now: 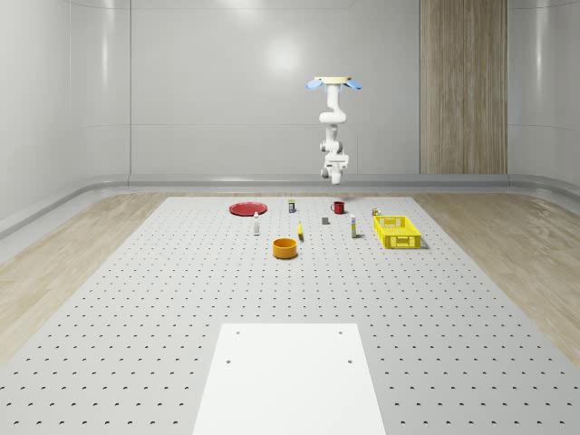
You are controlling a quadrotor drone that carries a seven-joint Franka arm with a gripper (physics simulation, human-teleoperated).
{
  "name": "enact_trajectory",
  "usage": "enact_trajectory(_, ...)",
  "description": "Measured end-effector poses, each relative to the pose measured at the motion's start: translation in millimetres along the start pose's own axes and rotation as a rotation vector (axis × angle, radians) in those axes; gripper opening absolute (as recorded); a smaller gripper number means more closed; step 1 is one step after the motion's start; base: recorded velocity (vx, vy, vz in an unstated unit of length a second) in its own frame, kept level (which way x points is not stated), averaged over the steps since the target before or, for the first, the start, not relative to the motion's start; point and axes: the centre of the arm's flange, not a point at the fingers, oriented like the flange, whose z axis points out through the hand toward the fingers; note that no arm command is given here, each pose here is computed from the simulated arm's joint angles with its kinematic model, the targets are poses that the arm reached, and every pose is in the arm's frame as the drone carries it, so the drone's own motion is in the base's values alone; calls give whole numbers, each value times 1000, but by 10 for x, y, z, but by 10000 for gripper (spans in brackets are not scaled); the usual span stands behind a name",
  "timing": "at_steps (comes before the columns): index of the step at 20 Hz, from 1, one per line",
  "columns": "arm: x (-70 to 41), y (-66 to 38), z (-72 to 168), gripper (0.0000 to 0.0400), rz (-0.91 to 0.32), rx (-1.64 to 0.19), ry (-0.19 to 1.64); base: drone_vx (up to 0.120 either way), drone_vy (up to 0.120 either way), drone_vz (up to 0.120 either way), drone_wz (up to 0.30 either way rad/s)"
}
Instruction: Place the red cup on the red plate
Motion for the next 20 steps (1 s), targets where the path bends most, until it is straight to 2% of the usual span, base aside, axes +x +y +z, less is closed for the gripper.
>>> enact_trajectory(20, -43, -21, 0, 400, 0, -22, 43, 120, 0, 0, 0)
